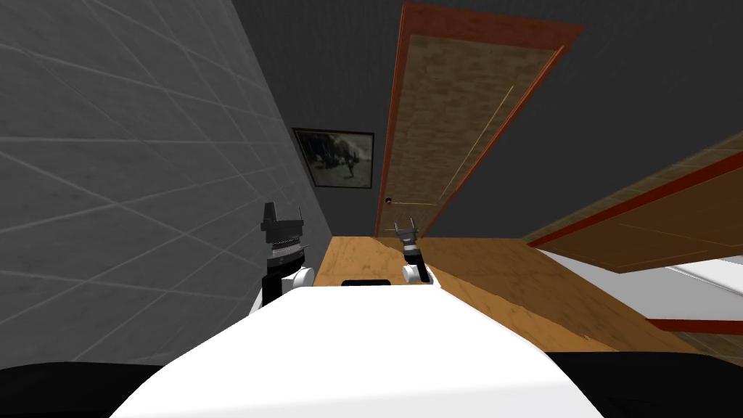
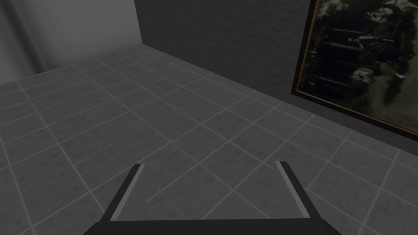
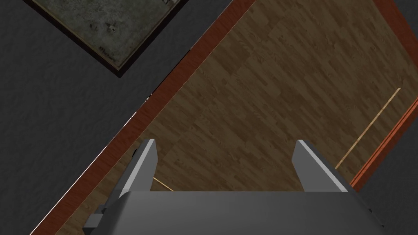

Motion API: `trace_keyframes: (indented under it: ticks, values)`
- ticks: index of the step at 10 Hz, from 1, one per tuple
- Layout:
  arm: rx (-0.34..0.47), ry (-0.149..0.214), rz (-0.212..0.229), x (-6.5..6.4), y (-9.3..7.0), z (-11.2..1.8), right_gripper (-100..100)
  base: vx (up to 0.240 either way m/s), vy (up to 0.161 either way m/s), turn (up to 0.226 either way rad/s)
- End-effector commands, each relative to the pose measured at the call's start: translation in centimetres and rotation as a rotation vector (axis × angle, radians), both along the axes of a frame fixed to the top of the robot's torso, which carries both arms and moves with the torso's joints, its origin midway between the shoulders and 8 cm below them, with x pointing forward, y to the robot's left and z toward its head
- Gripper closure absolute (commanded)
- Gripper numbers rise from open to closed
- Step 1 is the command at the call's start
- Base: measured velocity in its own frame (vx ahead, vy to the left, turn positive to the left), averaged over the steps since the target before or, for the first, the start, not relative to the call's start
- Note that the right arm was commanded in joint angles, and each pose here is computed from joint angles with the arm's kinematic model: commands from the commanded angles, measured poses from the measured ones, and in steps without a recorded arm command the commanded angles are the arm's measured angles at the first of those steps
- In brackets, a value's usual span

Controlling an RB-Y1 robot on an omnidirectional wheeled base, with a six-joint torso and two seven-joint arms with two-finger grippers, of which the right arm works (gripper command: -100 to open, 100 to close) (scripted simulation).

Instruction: Pull the door open

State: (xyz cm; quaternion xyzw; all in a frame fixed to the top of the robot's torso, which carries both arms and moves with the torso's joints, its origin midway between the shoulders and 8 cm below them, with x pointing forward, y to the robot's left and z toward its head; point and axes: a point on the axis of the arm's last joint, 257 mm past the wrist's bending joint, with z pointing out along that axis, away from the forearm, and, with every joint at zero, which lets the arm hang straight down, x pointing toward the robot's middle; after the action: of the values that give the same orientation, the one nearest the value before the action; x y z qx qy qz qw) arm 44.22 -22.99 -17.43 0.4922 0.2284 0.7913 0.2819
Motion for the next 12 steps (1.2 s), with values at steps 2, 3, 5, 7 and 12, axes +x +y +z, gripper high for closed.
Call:
trace_keyframes:
  ticks: [2,3,5,7,12]
  values:
    - [0.065,0.042,0.032,0.4,-0.2,-1.9,-100,0.105,0.016,-0.009]
    - [0.089,0.058,0.042,0.5,-0.3,-2.7,-100,0.102,0.009,-0.010]
    - [0.112,0.074,0.052,0.6,-0.4,-3.5,-100,0.086,0.017,-0.006]
    - [0.159,0.106,0.070,0.8,-0.7,-5.0,-100,0.063,0.013,-0.008]
    - [0.273,0.183,0.104,1.1,-1.6,-8.7,-100,0.098,0.015,-0.009]
